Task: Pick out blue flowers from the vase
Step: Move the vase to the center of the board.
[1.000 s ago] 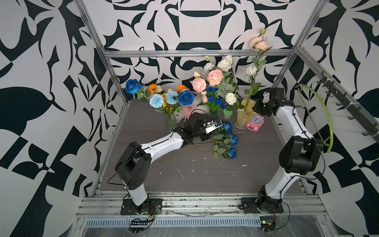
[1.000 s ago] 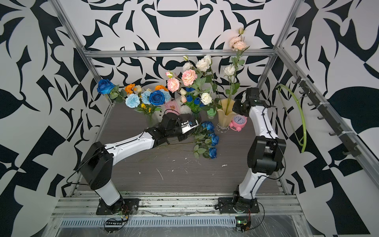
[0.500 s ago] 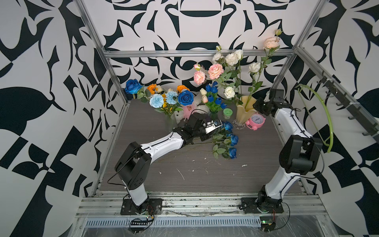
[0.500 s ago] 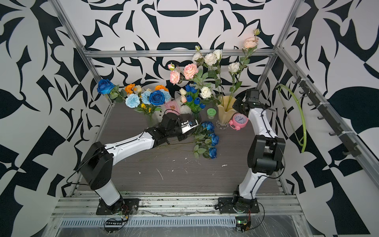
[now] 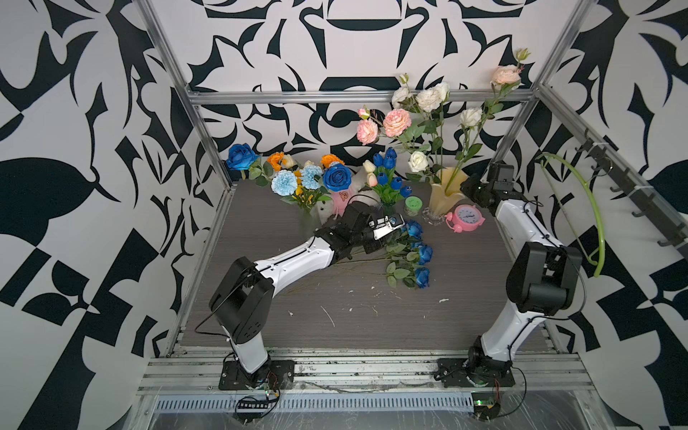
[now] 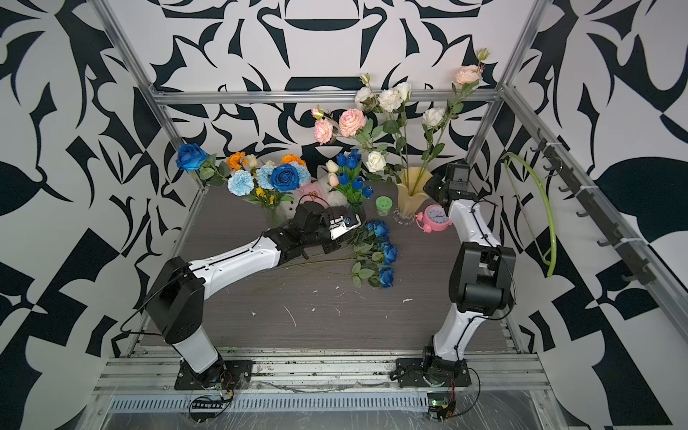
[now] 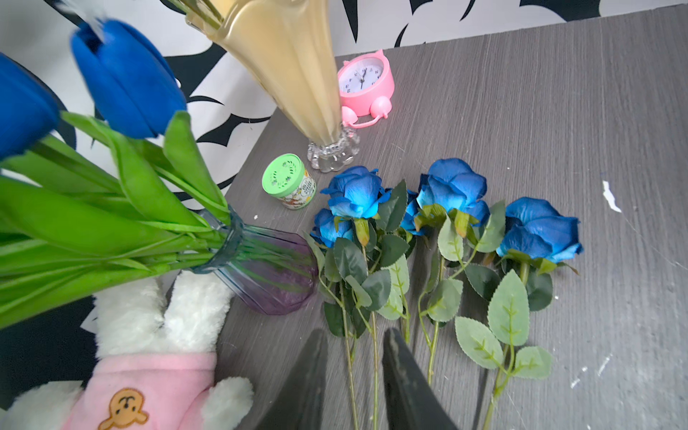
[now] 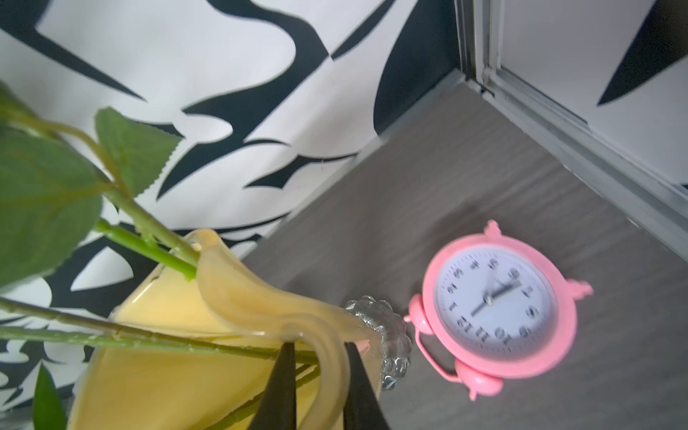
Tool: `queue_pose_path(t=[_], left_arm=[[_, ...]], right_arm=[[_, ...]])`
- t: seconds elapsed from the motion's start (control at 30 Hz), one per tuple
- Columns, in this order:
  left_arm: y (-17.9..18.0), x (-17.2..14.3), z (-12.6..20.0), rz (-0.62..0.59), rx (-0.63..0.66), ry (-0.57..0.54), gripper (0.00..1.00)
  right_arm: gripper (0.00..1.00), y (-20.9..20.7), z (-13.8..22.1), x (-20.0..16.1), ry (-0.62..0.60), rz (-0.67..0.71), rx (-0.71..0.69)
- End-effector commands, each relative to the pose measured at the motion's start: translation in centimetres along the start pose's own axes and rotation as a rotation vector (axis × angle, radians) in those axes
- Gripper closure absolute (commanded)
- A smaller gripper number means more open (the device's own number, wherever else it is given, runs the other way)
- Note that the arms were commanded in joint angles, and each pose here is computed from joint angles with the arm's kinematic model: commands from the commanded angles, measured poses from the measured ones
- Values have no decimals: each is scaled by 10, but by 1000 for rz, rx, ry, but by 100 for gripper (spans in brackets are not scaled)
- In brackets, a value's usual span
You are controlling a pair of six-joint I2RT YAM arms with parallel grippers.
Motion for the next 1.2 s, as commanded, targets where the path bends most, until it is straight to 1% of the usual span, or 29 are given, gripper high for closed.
queue_pose_path(t=[0.0,0.2,0.47,0.6,0.73,1.17], left_arm=[[4,2,-2,23,-4,16,70],[7,6,2,33,-4,25,70],[7,6,8,25,2,40,69],[7,7,11,25,5,34,70],[7,9,13,27,2,25,70],[7,11,16,16,2,26,70]], right_arm=[[100,-24,-30,6,-119,-15,-61],[100,-24,-37,13,-117,-19,-95],[100,-23,-25,17,-92,16,-148],[100,-24,-15,20,-86,48,-187],[100,-27,-13,17,-64,49,-206],[100,-34,-4,9,-37,-25,-245]])
Point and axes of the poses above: each gripper's point midway between its finger pads, its own z axis back along the fingers, its own y axis along the line the jaws close on, x = y × z, the point moved 5 cm from there along z, back along the fingers, and after that the axes turned 3 degrees about -z, right-handed, at the moved point
